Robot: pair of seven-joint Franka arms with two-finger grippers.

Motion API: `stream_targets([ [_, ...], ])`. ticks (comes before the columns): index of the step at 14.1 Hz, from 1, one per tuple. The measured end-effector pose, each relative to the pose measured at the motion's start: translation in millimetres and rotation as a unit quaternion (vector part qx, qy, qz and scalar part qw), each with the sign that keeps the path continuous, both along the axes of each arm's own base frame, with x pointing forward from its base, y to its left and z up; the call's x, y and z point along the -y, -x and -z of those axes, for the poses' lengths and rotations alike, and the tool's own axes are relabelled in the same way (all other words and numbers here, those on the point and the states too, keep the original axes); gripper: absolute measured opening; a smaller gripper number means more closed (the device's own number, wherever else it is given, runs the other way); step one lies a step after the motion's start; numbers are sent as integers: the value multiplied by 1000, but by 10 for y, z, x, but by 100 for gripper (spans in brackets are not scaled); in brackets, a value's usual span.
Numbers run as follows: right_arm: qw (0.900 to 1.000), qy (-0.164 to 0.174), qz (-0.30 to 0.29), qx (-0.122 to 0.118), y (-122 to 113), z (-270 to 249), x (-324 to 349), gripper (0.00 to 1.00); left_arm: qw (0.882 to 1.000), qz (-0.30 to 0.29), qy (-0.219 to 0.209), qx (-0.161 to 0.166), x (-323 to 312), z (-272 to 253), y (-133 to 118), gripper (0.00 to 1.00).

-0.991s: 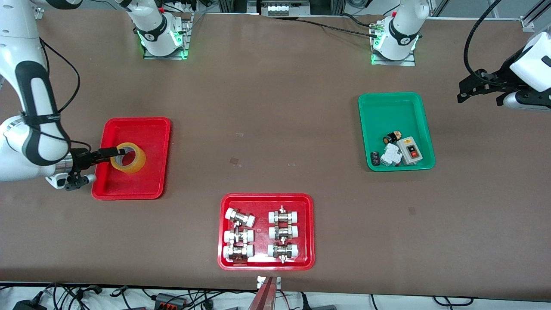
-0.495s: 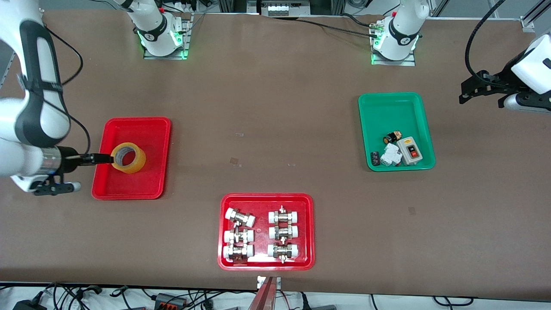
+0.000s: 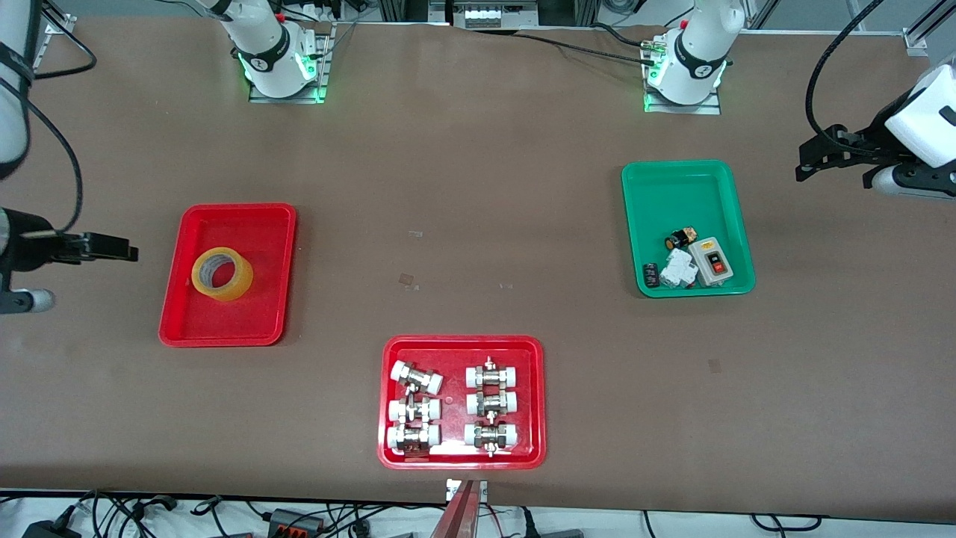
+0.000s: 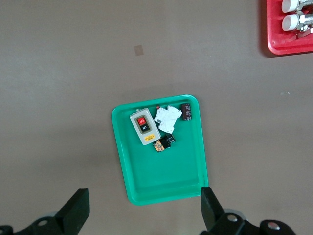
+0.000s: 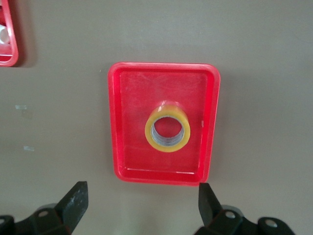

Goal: Left arm passes tape to right arm into tray

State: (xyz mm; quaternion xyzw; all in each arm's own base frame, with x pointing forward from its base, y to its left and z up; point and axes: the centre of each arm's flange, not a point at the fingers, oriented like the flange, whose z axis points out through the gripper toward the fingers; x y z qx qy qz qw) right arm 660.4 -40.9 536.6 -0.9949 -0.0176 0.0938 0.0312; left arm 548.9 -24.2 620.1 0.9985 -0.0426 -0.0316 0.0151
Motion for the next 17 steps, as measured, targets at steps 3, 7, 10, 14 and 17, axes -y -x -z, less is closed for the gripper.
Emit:
stream_targets([
  [3,999,7,37,-16,61,-119,-43,100,1000,4,0,-1,0,2,3,100],
  [7,999,11,45,15,16,-234,-92,100,1000,13,1,-1,-116,4,-2,100],
  [10,993,37,47,103,-117,-403,-24,100,1000,8,3,-2,-370,21,-8,100],
  [14,986,48,21,157,119,-623,-6,100,1000,10,3,-3,-353,30,-11,100],
  [17,988,47,19,147,275,-631,-32,100,1000,15,3,-3,-300,30,-12,100],
])
